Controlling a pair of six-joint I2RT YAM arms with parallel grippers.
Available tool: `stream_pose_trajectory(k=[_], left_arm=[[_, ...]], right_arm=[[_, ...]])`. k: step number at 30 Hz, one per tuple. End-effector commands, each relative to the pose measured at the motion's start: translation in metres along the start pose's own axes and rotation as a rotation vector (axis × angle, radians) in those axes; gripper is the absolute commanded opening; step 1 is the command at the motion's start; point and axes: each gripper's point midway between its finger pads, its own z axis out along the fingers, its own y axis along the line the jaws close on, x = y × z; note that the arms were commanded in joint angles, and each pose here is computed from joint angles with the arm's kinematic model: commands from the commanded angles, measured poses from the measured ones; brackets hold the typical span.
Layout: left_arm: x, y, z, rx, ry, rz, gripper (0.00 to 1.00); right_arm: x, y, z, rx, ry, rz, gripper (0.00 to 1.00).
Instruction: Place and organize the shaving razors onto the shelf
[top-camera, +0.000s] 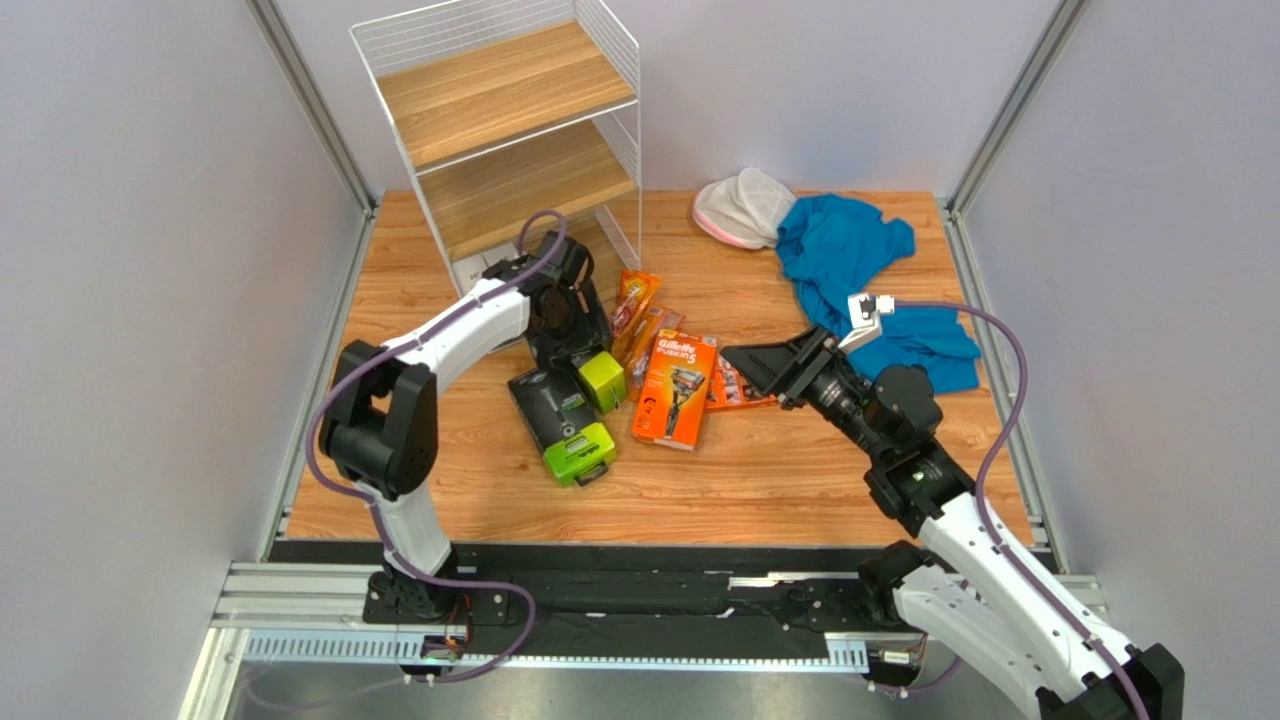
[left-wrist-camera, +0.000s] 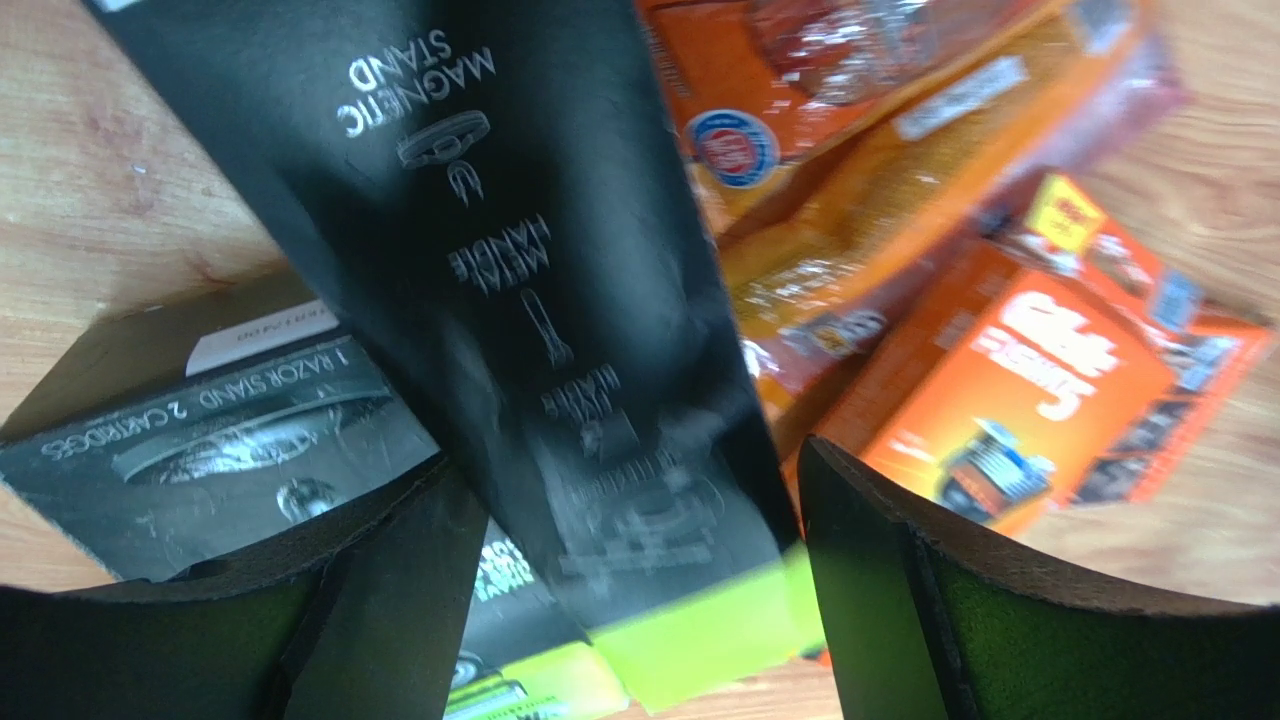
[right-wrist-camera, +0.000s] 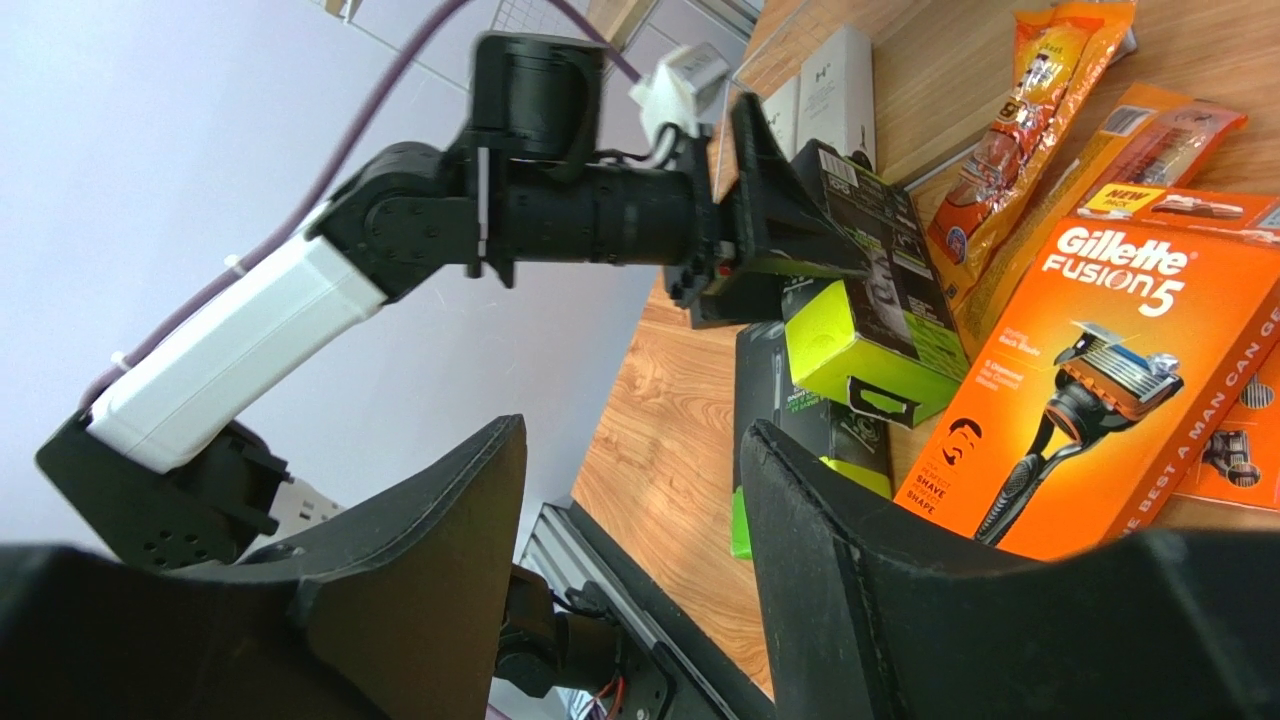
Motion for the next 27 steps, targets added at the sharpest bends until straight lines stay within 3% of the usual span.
stream_pose_trajectory(k=[1, 6, 9, 10, 13, 22, 27], left_arm=[[0.001, 0.006, 0.008, -0.050, 0.011, -0.009, 0.82], [0.009, 0.007, 0.025, -0.059, 0.057, -0.001, 0.74], [0.013, 0.009, 0.025, -0.048, 0.056, -0.002, 0.58], [0.011, 0.006, 0.024, -0.029, 0.038, -0.002, 0.38], [0.014, 0.002, 0.014, 0.020, 0.034, 0.002, 0.00], [0.021, -0.047, -0.042, 0.249, -0.016, 0.047, 0.00], [0.018, -0.079, -0.108, 0.401, -0.133, 0.055, 0.00]], right_arm=[[-0.005, 0.010, -0.003, -0.047, -0.026, -0.047, 0.59], [-0.001, 0.007, -0.003, -0.044, -0.011, -0.046, 0.59], [-0.001, 0.005, -0.002, -0.041, -0.011, -0.047, 0.59], [-0.001, 0.005, -0.003, -0.041, -0.011, -0.046, 0.60], [0.001, 0.004, -0.003, -0.034, -0.005, -0.042, 0.60], [0.012, 0.006, -0.009, -0.048, 0.042, 0.028, 0.61], [0.012, 0.010, -0.017, -0.082, 0.013, 0.097, 0.75]])
